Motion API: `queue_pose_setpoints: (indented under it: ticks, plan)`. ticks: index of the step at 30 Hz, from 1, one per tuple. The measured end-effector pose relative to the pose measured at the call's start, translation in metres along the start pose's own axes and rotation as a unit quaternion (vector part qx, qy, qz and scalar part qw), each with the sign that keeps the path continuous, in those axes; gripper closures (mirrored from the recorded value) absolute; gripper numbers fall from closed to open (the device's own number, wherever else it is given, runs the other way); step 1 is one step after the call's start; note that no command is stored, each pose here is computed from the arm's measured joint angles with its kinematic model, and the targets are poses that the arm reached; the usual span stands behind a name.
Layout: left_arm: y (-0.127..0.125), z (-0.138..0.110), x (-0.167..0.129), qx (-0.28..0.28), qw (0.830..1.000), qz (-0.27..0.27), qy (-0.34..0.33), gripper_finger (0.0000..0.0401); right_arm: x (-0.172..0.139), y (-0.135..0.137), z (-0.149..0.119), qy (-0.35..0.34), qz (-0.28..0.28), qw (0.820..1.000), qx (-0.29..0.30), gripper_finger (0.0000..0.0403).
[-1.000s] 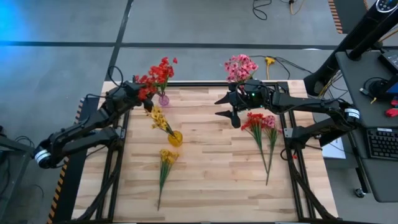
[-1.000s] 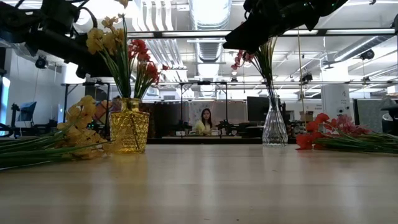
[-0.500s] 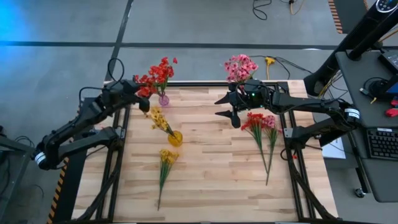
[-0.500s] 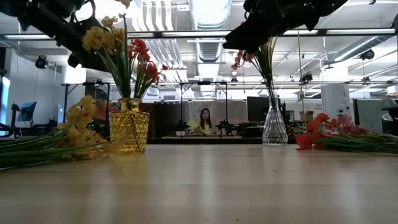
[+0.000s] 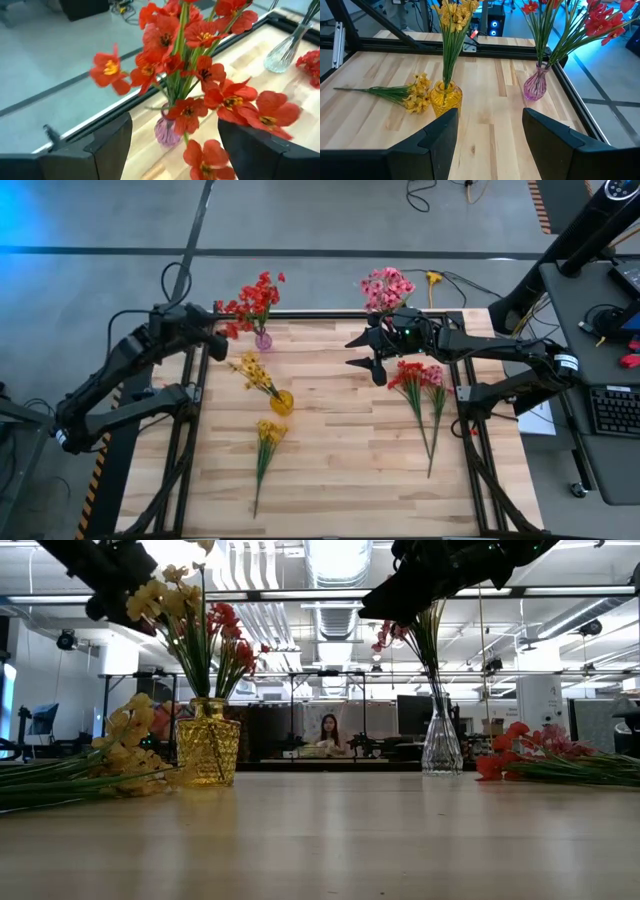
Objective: Sort flowers into vase by color
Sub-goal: Put the yellow flower into the yellow flower vase
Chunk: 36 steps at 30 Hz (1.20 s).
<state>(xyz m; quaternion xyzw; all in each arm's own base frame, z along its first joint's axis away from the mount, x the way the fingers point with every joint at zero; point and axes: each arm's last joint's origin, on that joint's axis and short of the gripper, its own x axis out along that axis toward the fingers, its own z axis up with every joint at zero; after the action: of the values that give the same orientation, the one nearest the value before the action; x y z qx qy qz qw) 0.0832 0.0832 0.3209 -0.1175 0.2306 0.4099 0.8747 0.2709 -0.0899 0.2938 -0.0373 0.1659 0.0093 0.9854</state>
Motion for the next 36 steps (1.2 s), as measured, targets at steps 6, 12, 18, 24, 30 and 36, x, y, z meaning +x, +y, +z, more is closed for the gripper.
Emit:
queue_pose_setpoints:
  ticks: [6,12,18,24,30,36]
  plan:
    - [0.002,0.007,-0.023,-0.030,0.999,0.005,0.036,0.0124,0.000,0.000,0.000,0.000,0.000,1.000,0.009,0.0188]
    - [0.004,0.015,-0.048,-0.048,0.999,0.004,0.020,0.0124,0.000,0.001,-0.003,0.015,0.002,0.999,0.047,0.0188]
    - [0.005,0.022,-0.070,-0.049,0.998,-0.003,-0.034,0.0124,-0.001,0.003,-0.013,0.068,0.006,0.989,0.132,0.0188]
    - [0.003,0.024,-0.079,-0.050,0.992,-0.053,-0.104,0.0124,-0.003,0.011,-0.027,0.144,0.008,0.962,0.231,0.0188]
    - [-0.002,0.016,-0.071,-0.033,0.981,-0.139,-0.128,0.0135,-0.004,0.035,-0.041,0.247,-0.008,0.921,0.301,0.0188]
    - [-0.003,0.011,-0.065,-0.033,0.977,-0.163,-0.133,0.0154,-0.010,0.066,-0.052,0.340,-0.048,0.868,0.358,0.0188]
